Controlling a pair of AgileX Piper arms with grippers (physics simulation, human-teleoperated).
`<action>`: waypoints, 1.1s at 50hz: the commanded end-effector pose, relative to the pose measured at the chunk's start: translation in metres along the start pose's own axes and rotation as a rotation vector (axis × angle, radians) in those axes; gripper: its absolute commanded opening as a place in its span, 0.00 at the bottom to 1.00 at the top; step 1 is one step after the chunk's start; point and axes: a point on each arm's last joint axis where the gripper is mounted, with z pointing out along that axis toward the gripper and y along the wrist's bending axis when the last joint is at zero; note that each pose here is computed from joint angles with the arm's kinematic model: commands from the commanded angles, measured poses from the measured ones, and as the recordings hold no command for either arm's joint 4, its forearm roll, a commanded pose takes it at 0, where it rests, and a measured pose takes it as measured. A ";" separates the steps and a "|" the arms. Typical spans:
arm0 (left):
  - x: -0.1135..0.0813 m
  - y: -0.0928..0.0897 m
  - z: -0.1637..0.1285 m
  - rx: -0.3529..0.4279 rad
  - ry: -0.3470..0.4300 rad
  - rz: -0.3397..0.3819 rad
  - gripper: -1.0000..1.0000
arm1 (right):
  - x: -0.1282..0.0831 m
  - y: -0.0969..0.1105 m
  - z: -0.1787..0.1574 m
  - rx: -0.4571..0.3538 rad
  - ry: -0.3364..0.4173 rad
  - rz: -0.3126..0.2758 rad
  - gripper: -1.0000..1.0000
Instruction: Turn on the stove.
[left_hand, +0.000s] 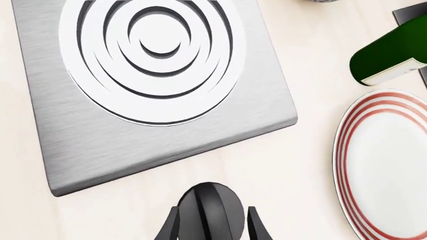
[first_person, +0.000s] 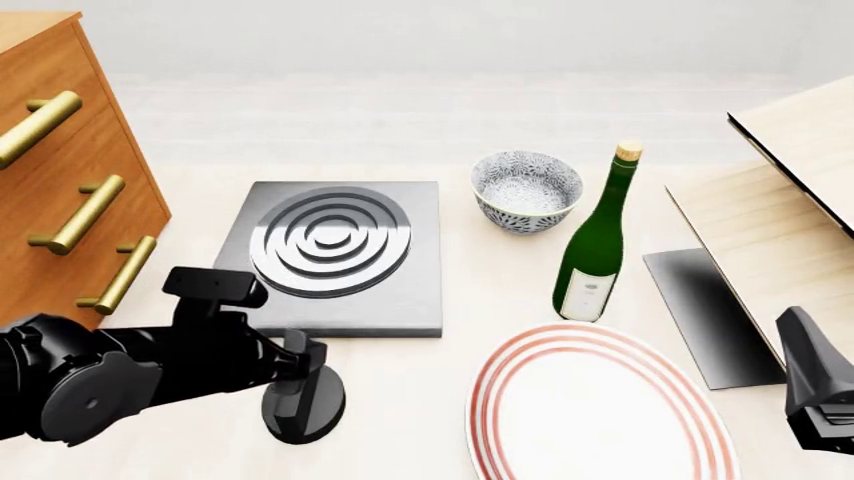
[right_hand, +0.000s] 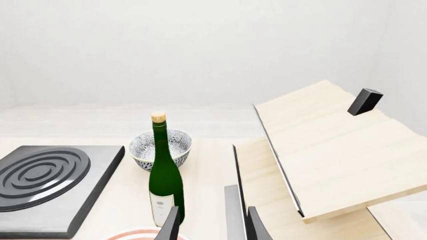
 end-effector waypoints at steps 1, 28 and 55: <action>0.003 0.000 0.007 -0.001 0.011 -0.006 1.00 | 0.000 0.000 0.000 0.000 0.000 0.000 1.00; 0.014 0.001 0.019 0.000 0.036 -0.039 1.00 | 0.000 0.000 0.000 0.000 0.000 0.000 1.00; 0.023 -0.002 0.031 0.007 0.061 -0.039 1.00 | 0.000 0.000 0.000 0.000 0.000 0.000 1.00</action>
